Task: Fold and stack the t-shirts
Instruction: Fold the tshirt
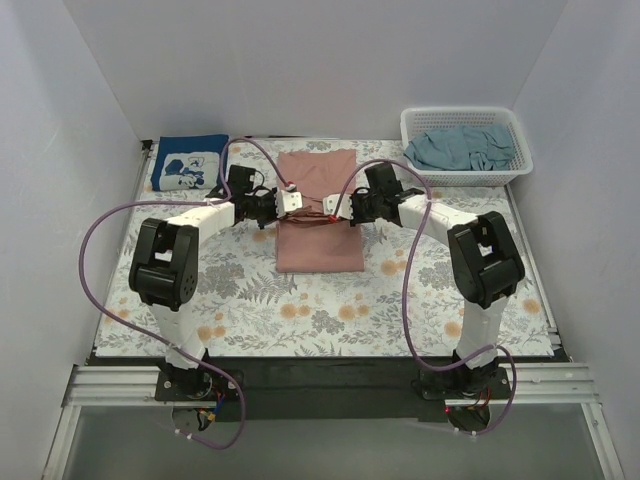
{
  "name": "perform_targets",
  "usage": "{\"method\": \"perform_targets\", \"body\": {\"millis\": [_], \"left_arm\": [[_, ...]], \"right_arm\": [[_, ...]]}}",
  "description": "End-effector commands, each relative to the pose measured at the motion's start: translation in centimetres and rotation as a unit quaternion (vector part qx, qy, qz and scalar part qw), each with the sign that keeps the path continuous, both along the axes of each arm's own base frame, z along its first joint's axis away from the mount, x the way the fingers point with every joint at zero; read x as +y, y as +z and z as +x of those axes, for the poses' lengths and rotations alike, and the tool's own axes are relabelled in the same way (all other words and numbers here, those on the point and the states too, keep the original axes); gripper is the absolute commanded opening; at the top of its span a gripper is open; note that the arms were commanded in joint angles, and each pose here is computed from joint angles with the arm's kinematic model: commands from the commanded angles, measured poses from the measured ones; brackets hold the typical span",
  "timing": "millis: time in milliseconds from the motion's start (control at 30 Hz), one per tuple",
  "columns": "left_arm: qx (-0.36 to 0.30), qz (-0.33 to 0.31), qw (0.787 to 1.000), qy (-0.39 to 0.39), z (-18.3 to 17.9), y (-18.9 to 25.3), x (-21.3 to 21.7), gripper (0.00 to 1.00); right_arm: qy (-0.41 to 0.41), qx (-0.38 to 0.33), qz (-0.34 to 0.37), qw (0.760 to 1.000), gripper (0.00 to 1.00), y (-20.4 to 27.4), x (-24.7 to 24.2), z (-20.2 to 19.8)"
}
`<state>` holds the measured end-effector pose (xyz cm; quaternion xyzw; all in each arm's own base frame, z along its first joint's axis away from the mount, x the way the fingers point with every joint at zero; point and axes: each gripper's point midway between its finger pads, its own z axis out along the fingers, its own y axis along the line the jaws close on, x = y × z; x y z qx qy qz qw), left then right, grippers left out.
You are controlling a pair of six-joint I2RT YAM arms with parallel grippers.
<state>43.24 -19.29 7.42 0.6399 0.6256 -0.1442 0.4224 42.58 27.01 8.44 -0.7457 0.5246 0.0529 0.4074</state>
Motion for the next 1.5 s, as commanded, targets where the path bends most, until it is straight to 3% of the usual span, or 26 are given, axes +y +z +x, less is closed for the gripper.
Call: {"method": "perform_targets", "body": {"millis": [0, 200, 533, 833, 1100, 1133, 1167, 1267, 1367, 1467], "left_arm": [[-0.045, -0.008, 0.999, 0.006, 2.7, 1.2, 0.1, 0.0], [-0.045, 0.002, 0.999, 0.018, 3.8, -0.2, 0.5, 0.0], [-0.064, -0.001, 0.998, 0.028, 3.3, 1.9, 1.2, 0.0], [-0.051, 0.021, 0.998, 0.039, 4.1, -0.7, 2.1, 0.0], [-0.04, 0.026, 0.997, 0.055, 4.7, -1.6, 2.8, 0.01], [-0.042, 0.024, 0.997, 0.06, 4.9, -1.2, 2.8, 0.1], [-0.036, 0.023, 0.996, 0.077, 5.2, -0.9, 3.0, 0.31], [-0.034, -0.001, 0.989, 0.146, 7.2, 1.8, 3.9, 0.4], [-0.029, -0.046, 0.978, 0.201, 8.3, 6.3, 5.4, 0.41], [0.058, -0.084, 0.962, 0.252, 6.0, 7.8, 6.5, 0.41]], "right_arm": [[0.006, -0.037, 0.014, 0.999, 0.01, 0.8, 1.0, 2.5], [-0.004, -0.035, 0.01, 0.999, 0.01, -1.0, 1.1, 3.7], [-0.005, -0.049, 0.032, 0.998, 0.01, 1.2, 1.4, 3.6], [-0.011, -0.045, 0.023, 0.999, 0.01, -0.6, 1.6, 4.4], [-0.013, -0.065, 0.049, 0.997, 0.01, 1.0, 2.9, 5.2], [-0.016, -0.066, 0.048, 0.997, 0.11, 1.0, 3.0, 5.4], [-0.021, -0.068, 0.047, 0.996, 0.33, 1.2, 3.1, 5.5], [-0.058, -0.077, 0.038, 0.995, 0.58, 2.1, 2.3, 6.1], [-0.088, -0.093, 0.032, 0.991, 0.64, 4.3, 0.8, 6.1], [-0.115, -0.075, 0.042, 0.99, 0.7, 6.5, -0.4, 4.6]]}}
